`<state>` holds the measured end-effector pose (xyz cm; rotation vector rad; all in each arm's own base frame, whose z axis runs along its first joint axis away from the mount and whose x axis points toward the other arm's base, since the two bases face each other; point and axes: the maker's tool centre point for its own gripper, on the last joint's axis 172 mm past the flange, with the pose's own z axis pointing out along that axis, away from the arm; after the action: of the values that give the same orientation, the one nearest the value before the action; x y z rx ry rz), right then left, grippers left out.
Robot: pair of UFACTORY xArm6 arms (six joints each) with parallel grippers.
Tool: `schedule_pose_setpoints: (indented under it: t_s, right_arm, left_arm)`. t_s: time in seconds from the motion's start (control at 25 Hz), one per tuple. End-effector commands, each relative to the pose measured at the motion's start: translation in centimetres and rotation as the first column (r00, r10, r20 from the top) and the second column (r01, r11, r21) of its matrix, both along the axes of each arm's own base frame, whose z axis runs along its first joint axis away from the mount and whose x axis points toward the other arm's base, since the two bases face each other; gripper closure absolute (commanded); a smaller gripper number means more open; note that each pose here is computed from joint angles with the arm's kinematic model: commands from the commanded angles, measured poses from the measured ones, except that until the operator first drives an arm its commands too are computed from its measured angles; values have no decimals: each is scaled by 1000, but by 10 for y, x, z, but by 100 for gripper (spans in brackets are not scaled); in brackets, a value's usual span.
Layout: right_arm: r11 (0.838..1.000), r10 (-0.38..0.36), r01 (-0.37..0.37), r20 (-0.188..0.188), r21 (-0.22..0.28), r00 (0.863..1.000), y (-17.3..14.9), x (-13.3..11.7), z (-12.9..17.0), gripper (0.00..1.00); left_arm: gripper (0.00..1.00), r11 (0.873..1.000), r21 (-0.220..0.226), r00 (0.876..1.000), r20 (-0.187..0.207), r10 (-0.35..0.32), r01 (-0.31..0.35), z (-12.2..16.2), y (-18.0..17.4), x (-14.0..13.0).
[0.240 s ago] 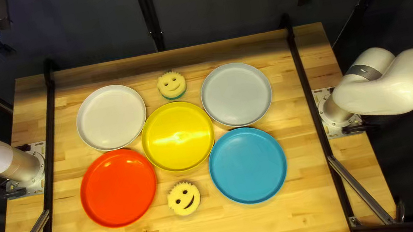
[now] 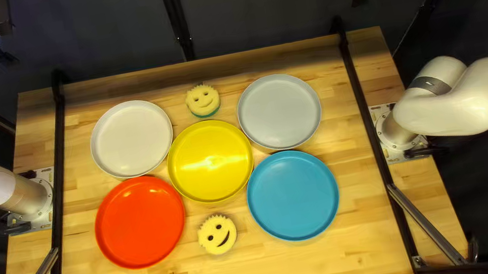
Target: Pick up sponge and scrub the plate
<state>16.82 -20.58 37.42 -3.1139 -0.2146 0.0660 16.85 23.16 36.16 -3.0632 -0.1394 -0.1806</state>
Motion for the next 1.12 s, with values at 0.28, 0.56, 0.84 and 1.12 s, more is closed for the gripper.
schedule_pose_setpoints:
  t_s: [0.28,0.56,0.84,1.12]
  right_arm:
    - [1000,0,0,0,0,1000,0,0,0,0]
    - [1000,0,0,0,0,1000,0,0,0,0]
    - [1000,0,0,0,0,1000,0,0,0,0]
    - [996,-80,78,33,45,996,-10,12,-10,0]
  left_arm:
    - [0,1000,0,1000,0,0,0,0,0,0]
    - [0,1000,0,1000,0,0,0,0,0,0]
    - [0,1000,0,1000,0,0,0,0,0,0]
    - [0,1000,0,1000,0,0,0,0,0,0]
